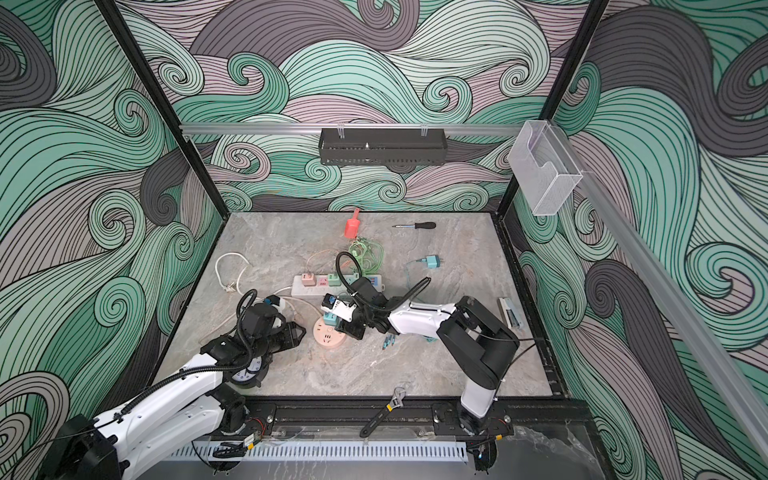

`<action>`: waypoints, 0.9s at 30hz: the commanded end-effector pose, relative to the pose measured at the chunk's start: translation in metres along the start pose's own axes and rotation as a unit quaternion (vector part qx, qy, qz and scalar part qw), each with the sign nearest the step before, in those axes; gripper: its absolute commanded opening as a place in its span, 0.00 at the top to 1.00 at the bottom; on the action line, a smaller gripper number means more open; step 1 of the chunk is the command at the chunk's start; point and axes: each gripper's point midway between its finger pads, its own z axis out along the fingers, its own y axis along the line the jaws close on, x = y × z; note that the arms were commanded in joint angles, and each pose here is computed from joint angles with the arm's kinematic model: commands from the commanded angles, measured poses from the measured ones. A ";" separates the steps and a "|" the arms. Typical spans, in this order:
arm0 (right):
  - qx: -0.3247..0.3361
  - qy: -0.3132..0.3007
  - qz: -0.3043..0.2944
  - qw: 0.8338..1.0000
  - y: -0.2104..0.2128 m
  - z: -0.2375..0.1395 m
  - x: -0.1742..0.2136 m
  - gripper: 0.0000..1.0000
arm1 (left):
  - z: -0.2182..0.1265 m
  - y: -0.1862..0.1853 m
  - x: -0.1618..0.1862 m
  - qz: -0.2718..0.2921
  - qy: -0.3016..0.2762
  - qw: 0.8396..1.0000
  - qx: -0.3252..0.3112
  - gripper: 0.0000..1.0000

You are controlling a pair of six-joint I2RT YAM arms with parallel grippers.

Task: Insert the plug
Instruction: 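Open the right gripper and lift it off the plugged-in charger, then move the right gripper over the second teal charger near the screwdriver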

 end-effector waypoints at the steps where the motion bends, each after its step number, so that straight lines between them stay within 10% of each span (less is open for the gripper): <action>1: -0.003 0.012 0.013 1.000 0.003 -0.014 0.006 0.53 | -0.004 -0.010 -0.017 0.009 -0.018 1.000 0.009 0.58; 16: 0.137 -0.101 0.141 0.975 -0.060 -0.108 -0.007 0.33 | -0.020 -0.022 -0.025 0.017 -0.035 0.999 0.036 0.43; 21: 0.249 -0.112 0.251 0.929 -0.116 -0.149 0.012 0.29 | -0.025 -0.032 -0.027 0.031 -0.034 0.997 0.056 0.39; 27: 0.343 -0.112 0.430 0.828 -0.178 -0.183 0.071 0.25 | -0.034 -0.036 -0.030 0.054 -0.035 0.996 0.058 0.32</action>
